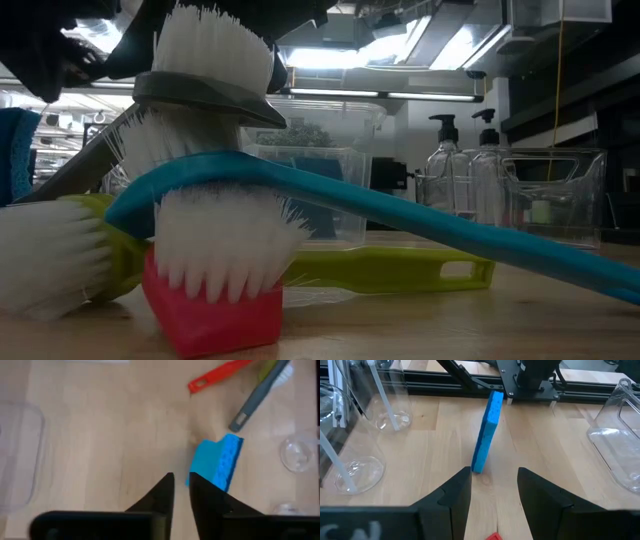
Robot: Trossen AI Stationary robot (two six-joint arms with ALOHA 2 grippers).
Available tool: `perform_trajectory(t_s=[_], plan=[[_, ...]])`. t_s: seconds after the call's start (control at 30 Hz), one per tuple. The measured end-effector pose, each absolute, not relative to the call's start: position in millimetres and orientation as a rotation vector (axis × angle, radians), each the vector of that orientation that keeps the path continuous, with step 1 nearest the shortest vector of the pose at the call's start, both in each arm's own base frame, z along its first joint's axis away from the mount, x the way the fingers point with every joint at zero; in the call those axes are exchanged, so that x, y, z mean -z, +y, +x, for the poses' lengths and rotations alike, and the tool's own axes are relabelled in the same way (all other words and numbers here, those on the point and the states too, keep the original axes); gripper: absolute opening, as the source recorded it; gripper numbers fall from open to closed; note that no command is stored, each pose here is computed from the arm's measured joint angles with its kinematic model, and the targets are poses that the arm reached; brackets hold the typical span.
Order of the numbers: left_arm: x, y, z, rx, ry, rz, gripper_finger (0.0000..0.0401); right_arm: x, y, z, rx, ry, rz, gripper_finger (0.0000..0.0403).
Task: Pick & Place Kitchen Sink Supplies
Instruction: Put the blue sponge into the middle transparent bin
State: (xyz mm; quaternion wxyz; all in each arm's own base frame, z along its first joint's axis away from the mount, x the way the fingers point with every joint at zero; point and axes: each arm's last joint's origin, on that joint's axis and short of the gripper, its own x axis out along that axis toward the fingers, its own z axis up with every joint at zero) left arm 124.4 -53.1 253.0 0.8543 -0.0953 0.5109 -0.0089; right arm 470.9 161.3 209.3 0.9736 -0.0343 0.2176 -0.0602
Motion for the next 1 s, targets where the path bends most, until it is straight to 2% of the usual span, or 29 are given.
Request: perform_trajectory(t_s=[0.13,0.23,0.47,0.73,1.0], plan=[[-253.0,-52.6,124.4,0.028,1.067,-0.151,0.0095,-209.2,161.3,470.9,0.121,0.439,-0.069,0.0159],[-253.0,-52.8,124.4,0.044,1.069,-0.138,0.0106,-209.2,161.3,470.9,0.121,0.439,-0.069,0.0159],[-250.3,-61.0,124.3,0.201,1.132,-0.122,0.0096,-207.9,161.0,470.2,0.122,0.454,-0.076,0.0159],[-237.2,-80.0,135.6,0.273,1.202,-0.007,0.0091,-206.6,160.9,469.5,0.123,0.468,-0.082,0.0159],[-224.7,-85.8,146.4,0.201,1.235,0.112,0.0092,-206.3,160.7,469.4,0.125,0.472,-0.077,0.0159]])
